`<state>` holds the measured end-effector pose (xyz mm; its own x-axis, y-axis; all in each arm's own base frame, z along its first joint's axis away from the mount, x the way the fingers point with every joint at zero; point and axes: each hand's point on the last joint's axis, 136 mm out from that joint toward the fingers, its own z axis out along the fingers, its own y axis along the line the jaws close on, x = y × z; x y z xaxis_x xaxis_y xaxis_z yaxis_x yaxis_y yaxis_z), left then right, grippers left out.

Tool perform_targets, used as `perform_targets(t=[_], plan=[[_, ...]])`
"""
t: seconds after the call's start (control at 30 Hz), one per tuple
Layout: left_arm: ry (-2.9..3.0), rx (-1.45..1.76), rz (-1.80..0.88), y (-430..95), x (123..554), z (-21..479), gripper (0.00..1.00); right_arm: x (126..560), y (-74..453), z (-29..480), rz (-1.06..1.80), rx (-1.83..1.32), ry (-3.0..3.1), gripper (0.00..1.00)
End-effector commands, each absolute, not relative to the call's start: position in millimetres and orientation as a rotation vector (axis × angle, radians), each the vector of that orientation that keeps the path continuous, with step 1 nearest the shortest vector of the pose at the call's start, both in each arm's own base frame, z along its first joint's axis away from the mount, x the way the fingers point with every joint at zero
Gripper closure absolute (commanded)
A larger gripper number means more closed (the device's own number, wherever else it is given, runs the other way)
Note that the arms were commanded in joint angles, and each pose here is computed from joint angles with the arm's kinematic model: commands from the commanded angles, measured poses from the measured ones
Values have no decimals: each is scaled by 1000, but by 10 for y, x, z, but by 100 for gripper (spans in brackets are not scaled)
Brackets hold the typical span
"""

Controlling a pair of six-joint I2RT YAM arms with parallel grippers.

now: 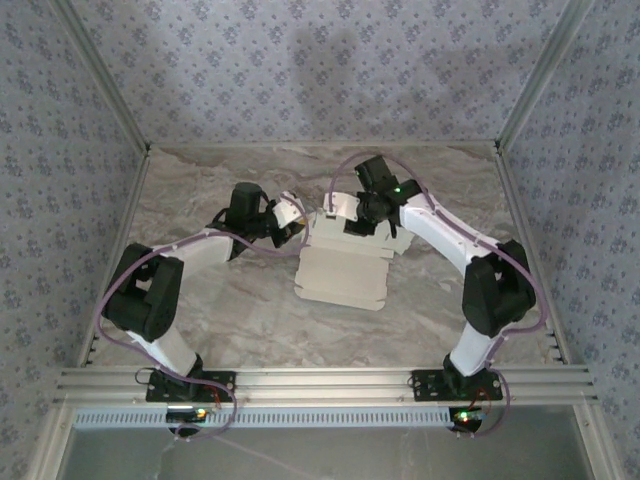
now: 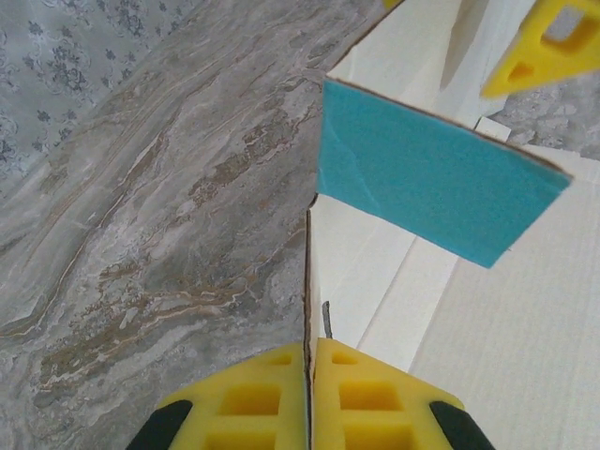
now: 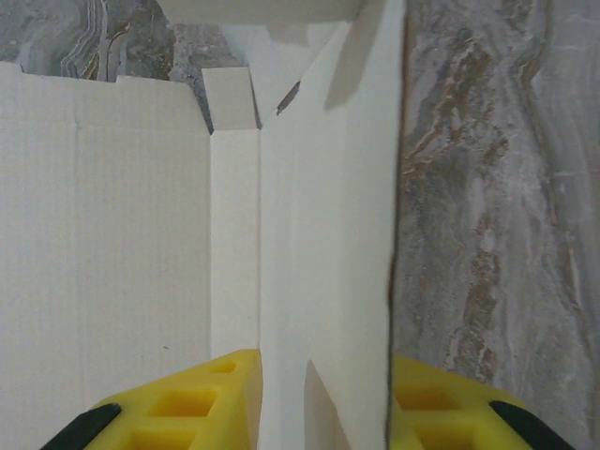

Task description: Fold the paper box

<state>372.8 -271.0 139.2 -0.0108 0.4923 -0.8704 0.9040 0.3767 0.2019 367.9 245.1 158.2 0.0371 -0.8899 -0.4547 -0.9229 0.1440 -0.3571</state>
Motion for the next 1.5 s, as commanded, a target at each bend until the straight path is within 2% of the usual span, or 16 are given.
perform_targets(t=[0.0,0.07,0.1,0.17,0.23,0.4,0.5,0.6,0.67,0.73,0.9,1.17,1.33,1.47], plan=[[1629,1266,-470,-2657,3739,1447,100,3690,2391,1796,29,-1685,1802,69],[1630,1264,-465,-2653,3745,1450,100,3693,2378,1830,25,-1670,1805,71],[1628,1265,-465,-2655,3747,1456,100,3690,2374,1835,28,-1669,1805,76],[1625,1258,-470,-2659,3752,1478,100,3687,2369,1803,34,-1673,1816,91],[1622,1253,-481,-2671,3746,1491,100,3696,2364,1741,30,-1686,1831,100],[1616,1230,-510,-2691,3738,1534,100,3710,2383,1627,1,-1703,1838,100],[1614,1226,-527,-2709,3721,1543,100,3745,2385,1558,-60,-1710,1822,95],[1617,1204,-550,-2727,3727,1558,100,3819,2364,1498,-183,-1717,1784,100],[1621,1166,-573,-2733,3739,1583,100,3902,2352,1508,-312,-1696,1728,100],[1618,1144,-594,-2737,3722,1606,95,3889,2334,1472,-393,-1689,1673,100],[1617,1093,-640,-2680,3692,1752,74,3917,2287,1579,-562,-1599,1553,100],[1554,904,-645,-2337,3777,2343,60,3822,2307,1691,-668,-1541,1440,100],[1677,788,-568,-2162,3955,2273,61,3918,2330,1880,-733,-1487,1375,100],[1789,531,-522,-1924,4171,2163,64,3967,2397,2094,-763,-1457,1321,100]])
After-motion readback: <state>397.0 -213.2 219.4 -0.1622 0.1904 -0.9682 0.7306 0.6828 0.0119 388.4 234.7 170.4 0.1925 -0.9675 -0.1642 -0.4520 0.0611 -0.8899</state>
